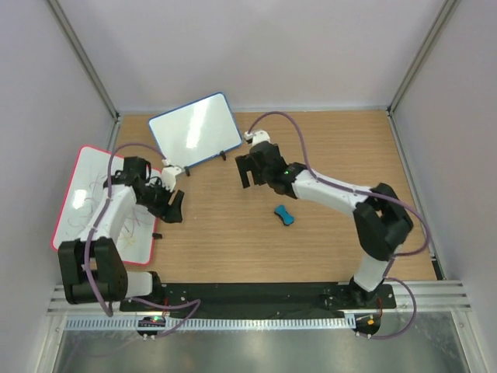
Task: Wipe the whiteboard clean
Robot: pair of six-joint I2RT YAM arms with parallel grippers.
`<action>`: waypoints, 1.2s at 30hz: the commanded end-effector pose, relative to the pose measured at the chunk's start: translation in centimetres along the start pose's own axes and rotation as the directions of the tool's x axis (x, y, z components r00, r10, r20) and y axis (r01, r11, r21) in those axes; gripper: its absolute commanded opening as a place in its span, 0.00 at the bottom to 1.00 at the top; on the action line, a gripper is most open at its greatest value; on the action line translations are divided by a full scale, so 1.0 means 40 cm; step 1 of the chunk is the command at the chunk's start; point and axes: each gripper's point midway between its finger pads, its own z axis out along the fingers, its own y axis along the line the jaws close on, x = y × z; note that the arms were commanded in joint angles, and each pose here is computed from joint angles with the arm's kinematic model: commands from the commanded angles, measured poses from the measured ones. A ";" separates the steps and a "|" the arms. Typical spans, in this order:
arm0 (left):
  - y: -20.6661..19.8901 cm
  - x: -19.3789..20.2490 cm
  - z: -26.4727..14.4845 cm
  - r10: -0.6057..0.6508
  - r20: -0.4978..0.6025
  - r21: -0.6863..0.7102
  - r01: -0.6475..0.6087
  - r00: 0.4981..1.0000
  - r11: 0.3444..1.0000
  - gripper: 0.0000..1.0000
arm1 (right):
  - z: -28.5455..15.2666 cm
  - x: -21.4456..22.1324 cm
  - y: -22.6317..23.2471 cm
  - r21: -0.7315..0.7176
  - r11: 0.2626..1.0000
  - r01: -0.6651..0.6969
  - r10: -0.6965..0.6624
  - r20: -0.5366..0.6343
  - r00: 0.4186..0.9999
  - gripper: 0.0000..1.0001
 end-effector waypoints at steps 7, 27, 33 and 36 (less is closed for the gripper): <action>0.011 0.045 0.006 0.165 0.127 -0.202 -0.138 0.978 0.970 0.66 | -0.236 0.192 -0.209 0.197 0.953 -0.229 0.225 0.043 0.973 0.97; -0.064 0.028 -0.057 0.323 0.290 -0.299 -0.235 0.901 0.925 0.71 | -0.418 0.355 -0.367 0.232 0.852 -0.470 0.406 0.276 0.871 1.00; -0.065 0.029 -0.058 0.327 0.292 -0.304 -0.237 0.899 0.923 0.72 | -0.448 0.340 -0.377 0.189 0.838 -0.512 0.425 0.362 0.830 1.00; -0.065 0.029 -0.059 0.327 0.293 -0.306 -0.236 0.898 0.922 0.72 | -0.448 0.343 -0.383 0.192 0.832 -0.521 0.428 0.378 0.821 1.00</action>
